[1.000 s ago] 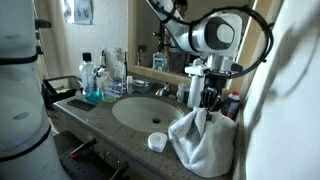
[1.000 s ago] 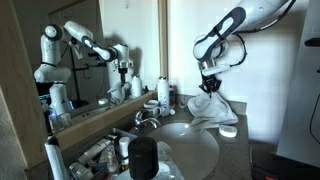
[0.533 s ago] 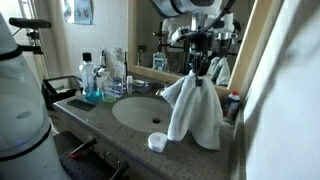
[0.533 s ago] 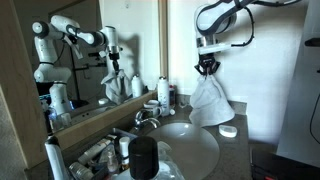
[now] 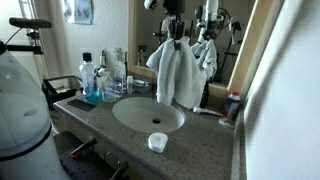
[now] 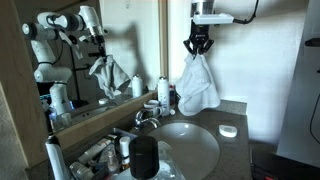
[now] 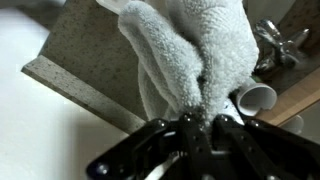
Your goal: Wipe the mirror with the towel
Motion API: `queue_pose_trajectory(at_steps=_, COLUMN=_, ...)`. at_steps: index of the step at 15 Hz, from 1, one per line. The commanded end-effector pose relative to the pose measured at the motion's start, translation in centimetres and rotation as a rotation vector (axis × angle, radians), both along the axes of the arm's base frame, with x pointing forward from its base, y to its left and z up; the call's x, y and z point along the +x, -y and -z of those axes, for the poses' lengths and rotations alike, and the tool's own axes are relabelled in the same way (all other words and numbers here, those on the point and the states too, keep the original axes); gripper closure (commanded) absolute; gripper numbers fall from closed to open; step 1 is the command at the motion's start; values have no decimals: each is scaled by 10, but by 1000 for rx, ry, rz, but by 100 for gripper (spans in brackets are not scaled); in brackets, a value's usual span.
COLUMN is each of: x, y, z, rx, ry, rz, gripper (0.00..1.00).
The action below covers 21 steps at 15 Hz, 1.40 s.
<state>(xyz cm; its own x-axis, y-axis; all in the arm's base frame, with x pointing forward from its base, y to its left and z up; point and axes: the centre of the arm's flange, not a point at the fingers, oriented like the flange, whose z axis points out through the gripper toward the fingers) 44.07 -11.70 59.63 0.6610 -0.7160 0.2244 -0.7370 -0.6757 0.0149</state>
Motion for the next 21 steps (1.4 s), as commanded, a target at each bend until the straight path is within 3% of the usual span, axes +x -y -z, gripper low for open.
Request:
queue_pose_trajectory(at_steps=1, x=6, y=-41, z=-42, rx=-12, ry=92, rz=-124, gripper=92)
queue_pose_trajectory(at_steps=6, x=29, y=-102, z=-93, rx=-124, ry=285, rz=-305, gripper=92)
queue_pose_trajectory(at_steps=11, x=37, y=-151, z=-117, rx=-257, ry=534, rz=-429, gripper=92)
queue_pose_trajectory(at_steps=18, x=53, y=-174, z=-129, rx=-355, ry=945, rz=-514, gripper=94)
queue_pose_trajectory(at_steps=21, x=75, y=-167, z=-135, rx=-395, ry=1061, rz=-503, gripper=95)
